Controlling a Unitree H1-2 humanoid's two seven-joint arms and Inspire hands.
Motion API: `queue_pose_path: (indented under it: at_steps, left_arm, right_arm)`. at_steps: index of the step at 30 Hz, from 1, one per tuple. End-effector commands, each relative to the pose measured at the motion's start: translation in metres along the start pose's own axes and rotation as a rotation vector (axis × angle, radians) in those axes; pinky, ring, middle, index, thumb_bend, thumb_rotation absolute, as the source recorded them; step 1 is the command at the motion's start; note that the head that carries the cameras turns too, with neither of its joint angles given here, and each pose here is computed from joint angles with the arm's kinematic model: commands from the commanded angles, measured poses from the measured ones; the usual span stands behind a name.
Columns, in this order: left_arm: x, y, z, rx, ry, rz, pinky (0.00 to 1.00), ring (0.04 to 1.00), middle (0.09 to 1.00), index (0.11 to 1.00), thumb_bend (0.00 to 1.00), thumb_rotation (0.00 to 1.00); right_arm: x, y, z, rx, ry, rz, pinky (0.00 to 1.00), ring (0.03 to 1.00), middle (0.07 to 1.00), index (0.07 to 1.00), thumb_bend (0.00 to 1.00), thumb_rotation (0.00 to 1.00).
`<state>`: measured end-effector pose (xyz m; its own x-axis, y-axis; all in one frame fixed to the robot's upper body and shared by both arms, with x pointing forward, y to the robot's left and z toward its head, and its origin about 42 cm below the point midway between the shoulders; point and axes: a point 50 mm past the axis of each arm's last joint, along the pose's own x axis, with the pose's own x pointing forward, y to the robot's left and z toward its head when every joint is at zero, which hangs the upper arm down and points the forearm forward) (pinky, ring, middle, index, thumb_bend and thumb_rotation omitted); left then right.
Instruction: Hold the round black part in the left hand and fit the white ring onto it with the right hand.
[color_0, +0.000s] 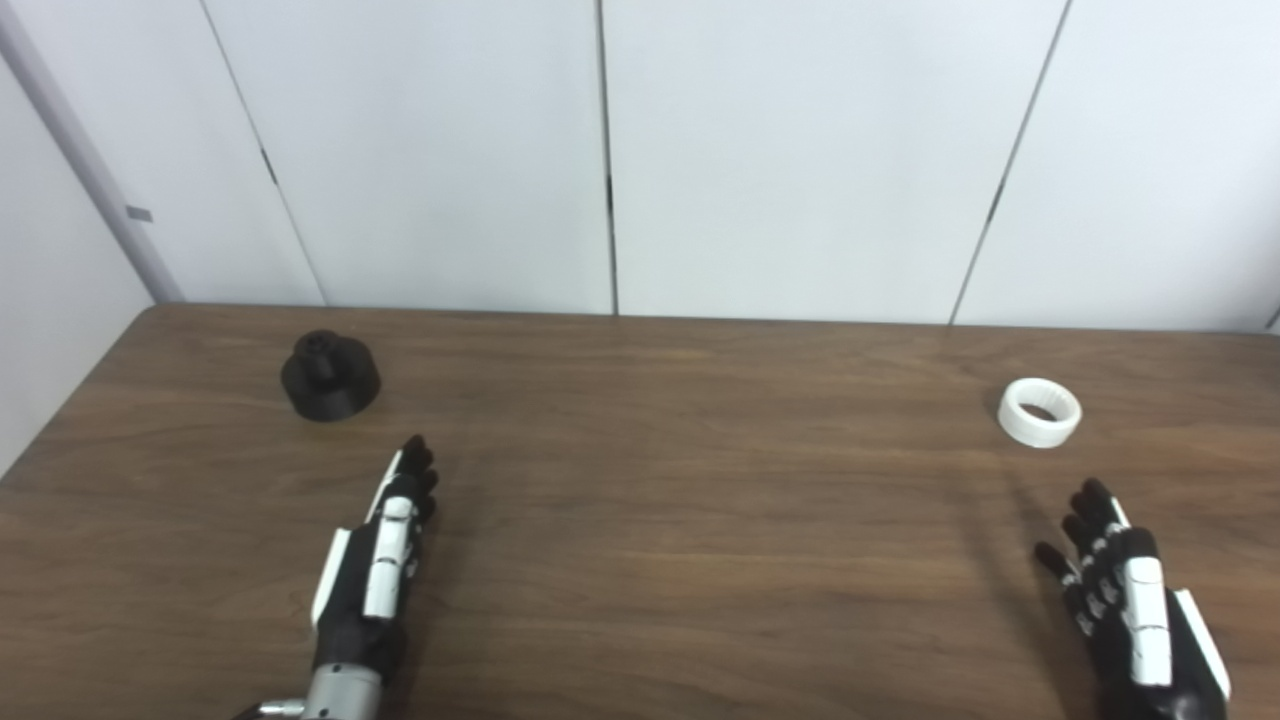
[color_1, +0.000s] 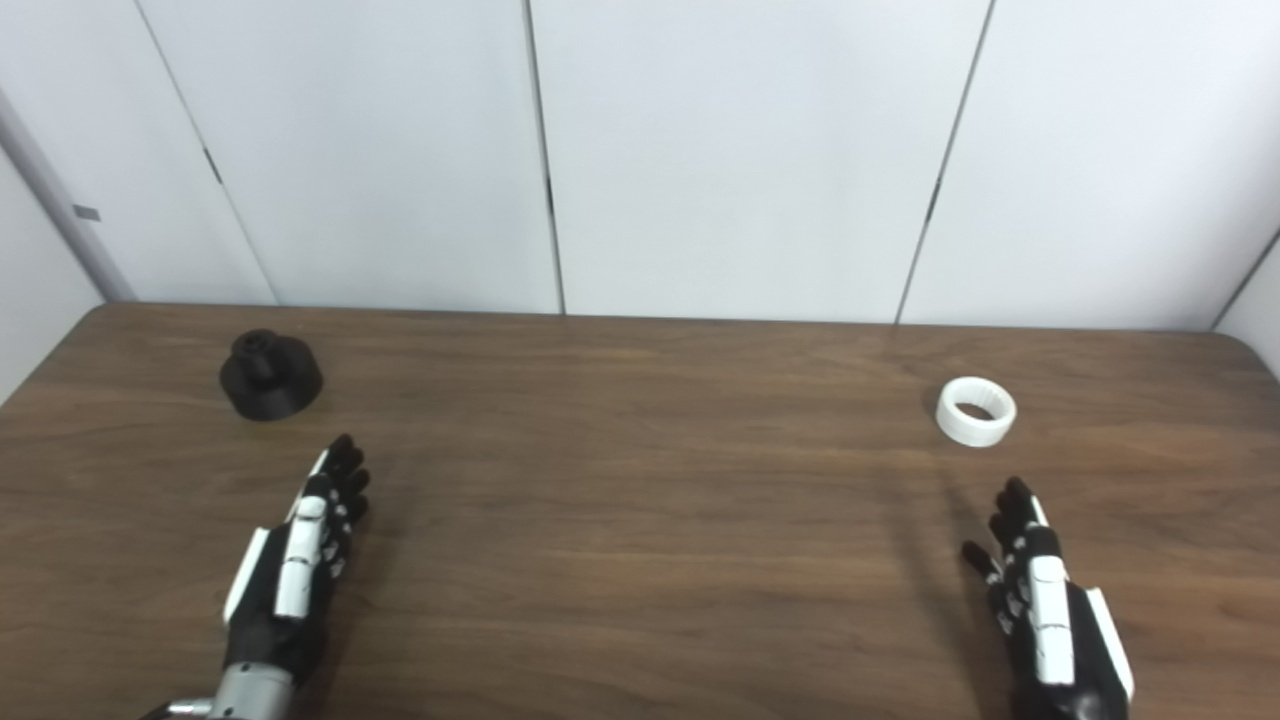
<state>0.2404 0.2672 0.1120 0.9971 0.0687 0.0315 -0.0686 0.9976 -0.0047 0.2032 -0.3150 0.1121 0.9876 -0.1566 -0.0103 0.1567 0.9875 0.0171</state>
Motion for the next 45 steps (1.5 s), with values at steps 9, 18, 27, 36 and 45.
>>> queue_pose_path:
  at_steps: [9,18,27,36,45]
  left_arm:
    - [0.002,-0.013,-0.003,0.029,-0.047,-0.008,1.00,0.985,0.993,0.991,0.44,1.00]
    - [0.000,-0.019,-0.011,0.069,-0.050,-0.004,0.99,0.978,0.982,0.983,0.44,1.00]
    - [0.000,-0.028,-0.014,0.075,-0.039,0.003,0.99,0.966,0.971,0.978,0.46,1.00]
    - [0.001,-0.039,-0.015,0.077,-0.026,0.007,0.99,0.976,0.978,0.982,0.51,0.97]
    - [0.002,-0.043,-0.008,0.078,-0.033,0.002,1.00,0.991,0.988,0.988,0.50,1.00]
  right_arm:
    - [0.004,-0.015,-0.008,0.003,0.007,0.015,1.00,1.000,1.000,1.000,0.60,1.00]
    - [0.008,-0.021,-0.016,0.015,-0.009,0.037,1.00,1.000,1.000,1.000,0.61,1.00]
    - [0.005,-0.028,-0.014,-0.022,0.015,-0.008,1.00,1.000,1.000,1.000,0.52,1.00]
    - [0.005,-0.037,-0.012,-0.043,0.015,-0.020,1.00,1.000,1.000,1.000,0.55,1.00]
    - [0.006,-0.040,-0.008,-0.032,0.010,-0.024,1.00,1.000,1.000,1.000,0.54,1.00]
